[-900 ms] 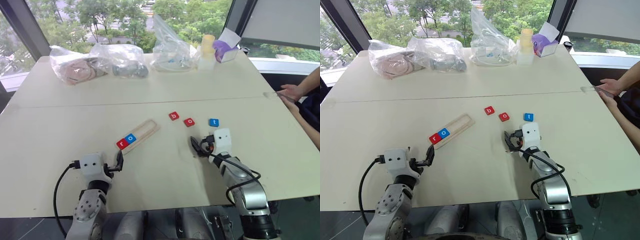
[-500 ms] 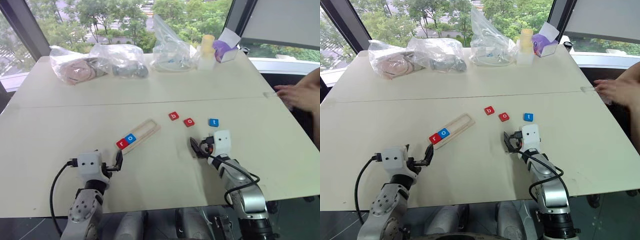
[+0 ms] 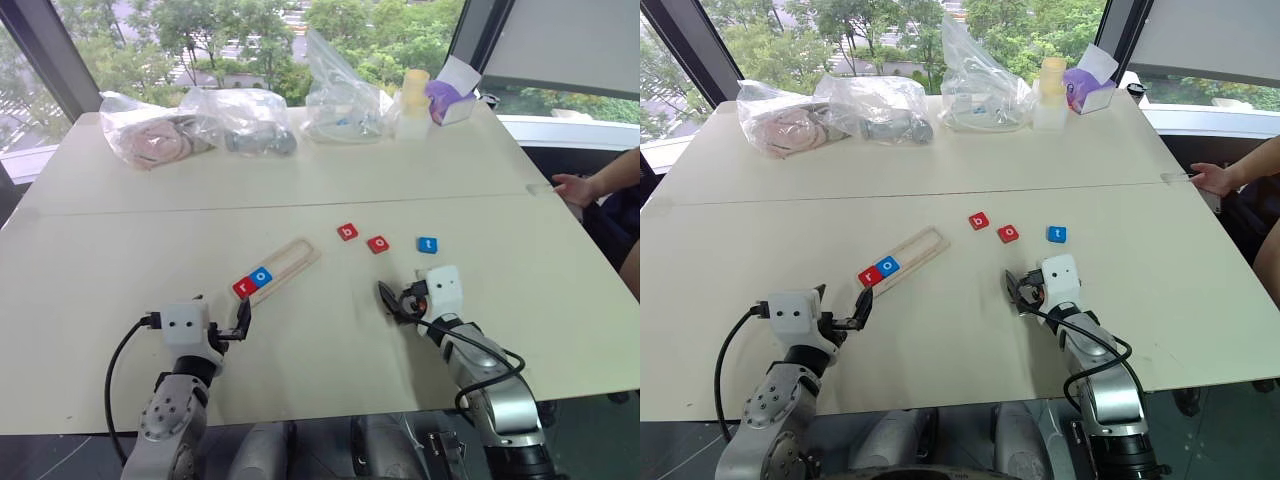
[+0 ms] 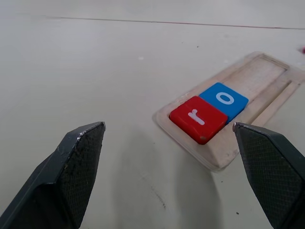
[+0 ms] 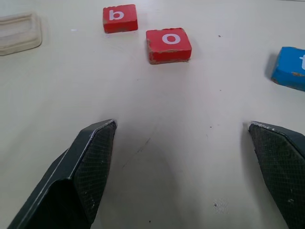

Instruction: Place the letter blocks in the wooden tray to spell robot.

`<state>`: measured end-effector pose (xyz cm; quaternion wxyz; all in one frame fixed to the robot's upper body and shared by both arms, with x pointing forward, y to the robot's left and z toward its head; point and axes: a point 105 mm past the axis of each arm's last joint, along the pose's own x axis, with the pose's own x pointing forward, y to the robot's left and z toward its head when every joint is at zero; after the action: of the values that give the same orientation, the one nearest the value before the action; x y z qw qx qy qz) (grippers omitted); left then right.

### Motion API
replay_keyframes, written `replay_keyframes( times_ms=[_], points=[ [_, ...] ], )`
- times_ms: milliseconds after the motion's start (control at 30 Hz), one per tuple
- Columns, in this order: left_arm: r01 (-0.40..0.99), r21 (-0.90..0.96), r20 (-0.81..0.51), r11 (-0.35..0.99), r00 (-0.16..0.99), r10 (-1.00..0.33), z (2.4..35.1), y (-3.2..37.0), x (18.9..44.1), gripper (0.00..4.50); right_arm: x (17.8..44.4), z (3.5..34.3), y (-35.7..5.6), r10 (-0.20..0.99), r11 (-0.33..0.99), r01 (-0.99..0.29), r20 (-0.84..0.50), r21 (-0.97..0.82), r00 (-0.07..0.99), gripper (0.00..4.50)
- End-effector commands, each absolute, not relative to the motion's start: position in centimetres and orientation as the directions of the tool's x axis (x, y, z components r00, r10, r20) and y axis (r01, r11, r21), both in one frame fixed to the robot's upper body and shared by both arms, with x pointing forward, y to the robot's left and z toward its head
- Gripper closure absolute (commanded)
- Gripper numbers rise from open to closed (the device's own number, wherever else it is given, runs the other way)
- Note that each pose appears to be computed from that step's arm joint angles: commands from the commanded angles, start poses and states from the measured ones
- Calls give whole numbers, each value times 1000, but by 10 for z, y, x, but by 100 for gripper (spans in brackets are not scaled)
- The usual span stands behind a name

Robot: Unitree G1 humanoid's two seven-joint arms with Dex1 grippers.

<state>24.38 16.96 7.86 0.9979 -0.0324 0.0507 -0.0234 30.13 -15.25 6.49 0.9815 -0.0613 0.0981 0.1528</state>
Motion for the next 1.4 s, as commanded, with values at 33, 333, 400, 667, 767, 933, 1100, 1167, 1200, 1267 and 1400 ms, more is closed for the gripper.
replay_keyframes(
  times_ms=[33,333,400,667,767,933,1100,1167,1200,1267,1400],
  points=[
    [77,-52,-71,996,994,-81,89,166,244,0,295,73,-145,384,899,-414,-200,-140,901,3],
    [420,56,-75,906,906,-416,132,163,244,0,299,131,-144,646,713,-676,-200,-185,737,3],
    [538,113,-119,836,842,-526,136,166,251,0,296,146,-142,709,634,-741,-218,-219,671,3],
    [734,163,-228,660,679,-698,139,193,297,0,294,176,-134,770,514,-795,-236,-322,593,3],
    [814,125,-281,568,578,-766,127,186,300,0,294,182,-129,776,516,-791,-212,-330,594,3],
    [850,59,-303,523,515,-802,112,181,310,0,294,180,-129,763,532,-776,-206,-340,613,3],
    [837,91,-326,540,538,-778,101,187,322,0,292,180,-127,755,547,-767,-197,-337,625,3],
    [832,118,-333,541,547,-768,97,188,325,0,292,180,-127,754,549,-765,-195,-336,627,3],
    [830,134,-338,541,551,-763,94,188,326,0,292,179,-126,754,551,-764,-194,-336,628,3],
    [831,127,-339,541,549,-764,89,187,327,0,291,179,-125,753,551,-764,-195,-336,628,3],
    [832,122,-329,542,549,-769,85,184,327,0,292,179,-123,754,551,-763,-191,-338,629,3]
  ],
)
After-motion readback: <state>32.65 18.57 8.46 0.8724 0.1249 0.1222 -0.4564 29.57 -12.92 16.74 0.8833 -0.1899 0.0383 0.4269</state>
